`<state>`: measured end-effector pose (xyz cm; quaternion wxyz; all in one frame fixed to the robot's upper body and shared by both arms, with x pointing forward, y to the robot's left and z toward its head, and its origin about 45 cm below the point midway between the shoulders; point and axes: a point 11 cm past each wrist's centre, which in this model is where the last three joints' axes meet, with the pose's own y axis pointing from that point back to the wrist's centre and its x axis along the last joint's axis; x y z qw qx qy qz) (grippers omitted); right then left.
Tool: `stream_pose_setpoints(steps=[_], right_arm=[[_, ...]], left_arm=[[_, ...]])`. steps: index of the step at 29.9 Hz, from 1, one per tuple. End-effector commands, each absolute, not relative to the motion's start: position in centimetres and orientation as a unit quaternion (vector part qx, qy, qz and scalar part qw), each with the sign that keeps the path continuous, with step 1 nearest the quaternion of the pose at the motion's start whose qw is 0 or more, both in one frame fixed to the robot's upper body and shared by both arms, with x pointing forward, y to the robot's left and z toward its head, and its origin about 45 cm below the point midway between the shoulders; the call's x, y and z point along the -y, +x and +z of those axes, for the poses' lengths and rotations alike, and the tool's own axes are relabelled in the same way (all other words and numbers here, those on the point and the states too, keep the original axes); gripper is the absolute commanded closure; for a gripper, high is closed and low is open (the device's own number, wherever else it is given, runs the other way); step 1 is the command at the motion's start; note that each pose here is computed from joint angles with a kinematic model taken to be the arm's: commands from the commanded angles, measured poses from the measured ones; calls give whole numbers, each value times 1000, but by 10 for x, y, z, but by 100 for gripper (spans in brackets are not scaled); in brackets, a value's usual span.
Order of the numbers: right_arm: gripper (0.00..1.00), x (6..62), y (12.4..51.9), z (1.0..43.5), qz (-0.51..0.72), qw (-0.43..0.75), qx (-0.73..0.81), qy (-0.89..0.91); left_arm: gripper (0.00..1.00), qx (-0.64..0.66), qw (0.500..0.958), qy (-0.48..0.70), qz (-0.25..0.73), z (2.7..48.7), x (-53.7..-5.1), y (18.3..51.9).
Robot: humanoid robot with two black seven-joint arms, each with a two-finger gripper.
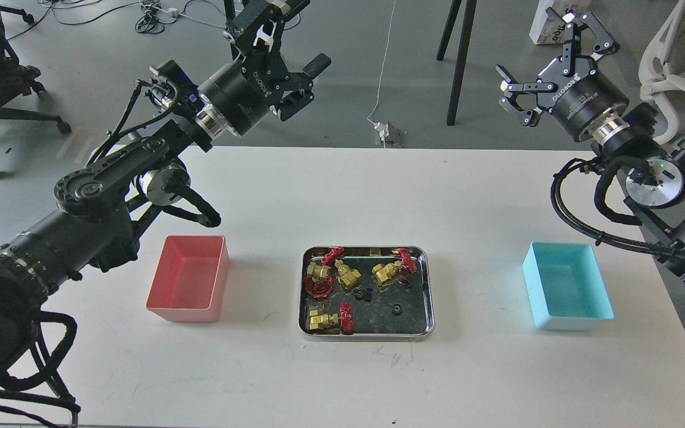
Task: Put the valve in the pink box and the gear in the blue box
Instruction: 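Raise the left arm and swing the left gripper over the table, then lower the left gripper toward a red-handled brass valve in the tray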
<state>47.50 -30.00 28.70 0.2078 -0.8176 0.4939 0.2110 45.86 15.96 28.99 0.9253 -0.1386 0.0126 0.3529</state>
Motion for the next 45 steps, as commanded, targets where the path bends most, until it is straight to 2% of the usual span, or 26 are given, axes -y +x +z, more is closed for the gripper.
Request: stream_pose_setpoints(steps=[1, 6, 10, 14, 18, 23, 25, 29, 33, 35, 38, 42, 45], right_arm=[[0, 301, 476, 290, 211, 217, -494, -815], [0, 306, 479, 302, 205, 233, -496, -811], [0, 309, 493, 353, 175, 277, -488, -809], [0, 325, 504, 372, 182, 308, -520, -775], [0, 333, 503, 375, 183, 315, -526, -769], [0, 343, 501, 376, 178, 312, -532, -766], [0, 344, 501, 375, 179, 312, -535, -765], [0, 343, 500, 368, 183, 309, -536, -764], [0, 344, 498, 357, 192, 305, -540, -760], [0, 345, 498, 353, 194, 304, -542, -759], [0, 345, 497, 351, 196, 303, -543, -758], [0, 348, 495, 343, 202, 300, -547, -755], [0, 350, 494, 338, 205, 298, -550, -753]], left_arm=[[0, -18, 918, -155, 365, 295, -166, 462], [0, -72, 869, -240, 427, 307, -203, 480], [0, -124, 848, -259, 446, 276, -212, 470], [0, -152, 844, -286, 428, 272, -183, 465], [0, -140, 832, -351, 405, 312, -182, 465], [0, -61, 865, -357, 347, 382, -196, 448], [0, -22, 899, -307, 311, 400, -182, 441], [0, 83, 955, -139, 250, 404, -169, 425], [0, 224, 964, 69, 129, 390, -150, 393], [1, 266, 947, 168, 63, 368, -147, 379], [1, 347, 897, 273, 9, 340, -149, 370], [1, 454, 811, 354, -100, 290, -139, 357], [1, 541, 740, 373, -144, 264, -141, 362]])
